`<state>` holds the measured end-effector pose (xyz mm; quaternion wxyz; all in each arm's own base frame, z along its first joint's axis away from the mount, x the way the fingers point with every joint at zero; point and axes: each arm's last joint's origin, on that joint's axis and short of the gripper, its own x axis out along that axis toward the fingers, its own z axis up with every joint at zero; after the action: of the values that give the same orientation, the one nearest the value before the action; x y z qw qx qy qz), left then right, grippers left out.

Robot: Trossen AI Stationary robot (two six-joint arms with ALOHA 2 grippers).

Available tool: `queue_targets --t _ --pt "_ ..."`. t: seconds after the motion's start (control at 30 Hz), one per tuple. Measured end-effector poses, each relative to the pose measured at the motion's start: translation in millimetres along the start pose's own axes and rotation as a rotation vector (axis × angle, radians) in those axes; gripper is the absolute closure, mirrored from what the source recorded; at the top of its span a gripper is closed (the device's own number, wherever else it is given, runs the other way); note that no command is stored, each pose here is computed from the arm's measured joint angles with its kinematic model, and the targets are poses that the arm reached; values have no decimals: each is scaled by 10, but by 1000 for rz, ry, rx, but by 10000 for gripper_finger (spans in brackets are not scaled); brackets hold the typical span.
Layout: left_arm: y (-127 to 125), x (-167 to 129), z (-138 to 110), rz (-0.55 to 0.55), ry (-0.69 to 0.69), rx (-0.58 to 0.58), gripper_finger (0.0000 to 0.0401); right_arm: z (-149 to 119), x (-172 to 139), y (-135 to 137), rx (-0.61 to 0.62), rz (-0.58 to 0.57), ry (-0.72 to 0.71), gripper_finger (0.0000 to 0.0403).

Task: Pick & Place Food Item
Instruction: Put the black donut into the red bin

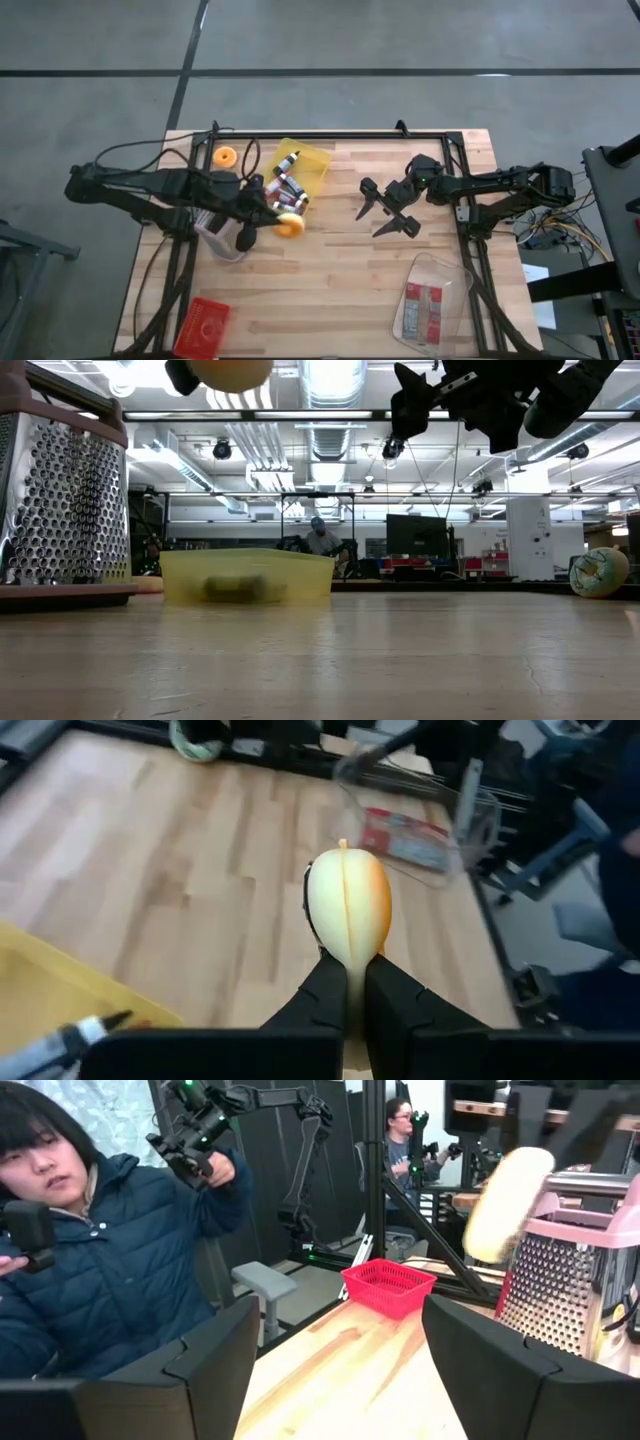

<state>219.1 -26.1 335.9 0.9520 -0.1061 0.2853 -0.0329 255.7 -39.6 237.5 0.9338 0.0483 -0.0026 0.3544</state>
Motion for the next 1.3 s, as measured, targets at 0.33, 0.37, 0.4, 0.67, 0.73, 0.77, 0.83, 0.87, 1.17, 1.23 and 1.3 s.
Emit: queue_targets --t 0.33,0.37,0.4,0.67,0.73,0.77,0.83,0.87,1.17,1.23,1.3 --pt "-298 -232 -125 -31 264 -214 379 3 -26 -22 -28 -15 -1 122" --pt "-328 -264 -135 -29 288 -241 379 3 -29 -24 -45 -16 -1 121" --pt "-361 -294 -139 -31 305 -266 379 4 -31 -26 -61 -17 -1 120" --pt "-561 -470 -298 23 490 -535 377 9 -74 -60 -107 -43 -2 116" --pt "-603 -506 -361 52 558 -635 376 11 -90 -76 -110 -63 -4 118" --pt "-619 -517 -398 78 590 -673 376 13 -99 -86 -118 -79 -5 119" --pt "-671 -511 -442 99 629 -729 376 15 -114 -101 -145 -103 -5 122" --pt "-696 -511 -455 103 640 -749 376 16 -119 -109 -161 -119 -5 123" --pt "-808 -444 -500 71 705 -712 376 23 -139 -159 -261 -274 -1 127" --pt "-830 -413 -492 46 703 -689 376 24 -140 -163 -264 -290 -1 125" --pt "-847 -404 -469 6 684 -656 376 24 -140 -165 -264 -300 -1 123"
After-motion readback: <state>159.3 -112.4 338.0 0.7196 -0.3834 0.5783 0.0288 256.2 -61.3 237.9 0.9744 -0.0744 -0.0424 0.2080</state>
